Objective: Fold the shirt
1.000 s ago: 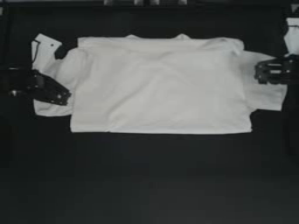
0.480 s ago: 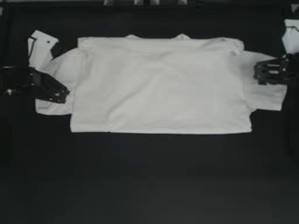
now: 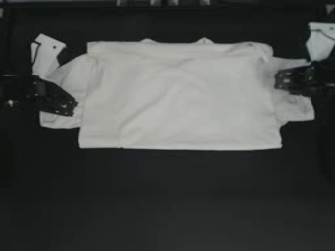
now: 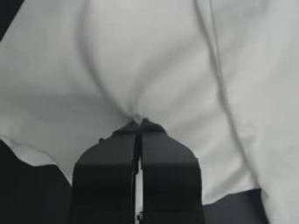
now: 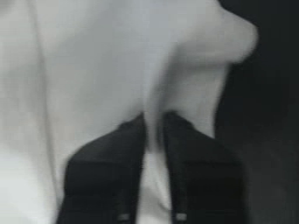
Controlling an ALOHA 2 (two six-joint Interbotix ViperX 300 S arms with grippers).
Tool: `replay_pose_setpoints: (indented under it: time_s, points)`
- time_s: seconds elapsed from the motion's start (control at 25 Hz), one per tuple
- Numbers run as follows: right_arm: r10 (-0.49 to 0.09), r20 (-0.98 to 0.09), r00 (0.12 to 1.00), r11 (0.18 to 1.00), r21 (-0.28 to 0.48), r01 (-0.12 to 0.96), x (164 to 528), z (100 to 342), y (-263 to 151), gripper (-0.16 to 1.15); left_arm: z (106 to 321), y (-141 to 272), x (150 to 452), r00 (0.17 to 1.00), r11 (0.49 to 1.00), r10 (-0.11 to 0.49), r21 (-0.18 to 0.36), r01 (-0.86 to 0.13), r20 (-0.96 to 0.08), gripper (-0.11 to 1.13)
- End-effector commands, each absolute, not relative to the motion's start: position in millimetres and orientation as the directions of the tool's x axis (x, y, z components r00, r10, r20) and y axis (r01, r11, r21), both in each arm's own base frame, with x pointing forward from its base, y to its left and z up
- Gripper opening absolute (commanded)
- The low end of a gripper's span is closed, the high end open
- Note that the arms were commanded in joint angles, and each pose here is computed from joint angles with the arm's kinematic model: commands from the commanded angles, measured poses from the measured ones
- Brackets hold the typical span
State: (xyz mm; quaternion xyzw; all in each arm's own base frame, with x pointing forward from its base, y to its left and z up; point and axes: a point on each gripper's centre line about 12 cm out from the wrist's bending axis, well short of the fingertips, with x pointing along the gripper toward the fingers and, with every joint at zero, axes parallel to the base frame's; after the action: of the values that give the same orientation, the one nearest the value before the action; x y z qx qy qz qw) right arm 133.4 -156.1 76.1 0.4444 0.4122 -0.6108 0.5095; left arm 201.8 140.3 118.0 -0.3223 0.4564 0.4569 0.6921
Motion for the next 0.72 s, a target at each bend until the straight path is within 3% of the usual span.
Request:
replay_pose_setpoints:
  time_s: [0.04,0.2,0.44,0.72]
  points:
    - [-0.242,-0.965,-0.098,-0.145,-0.064,0.987,132,73,-152,-0.11,128,141,204,0.201,0.382,0.358,-0.053,-0.923,-0.912,0.05]
    - [-0.260,-0.963,-0.070,-0.131,-0.037,0.991,141,79,-152,0.10,130,141,207,0.209,0.390,0.362,-0.056,-0.919,-0.909,0.04]
    - [-0.337,-0.941,0.033,-0.075,0.062,0.995,163,108,-159,0.08,136,140,213,0.230,0.412,0.370,-0.063,-0.909,-0.900,0.05]
    - [-0.417,-0.895,0.160,-0.027,0.188,0.982,183,150,-161,0.08,164,147,233,0.260,0.447,0.417,-0.053,-0.893,-0.871,0.05]
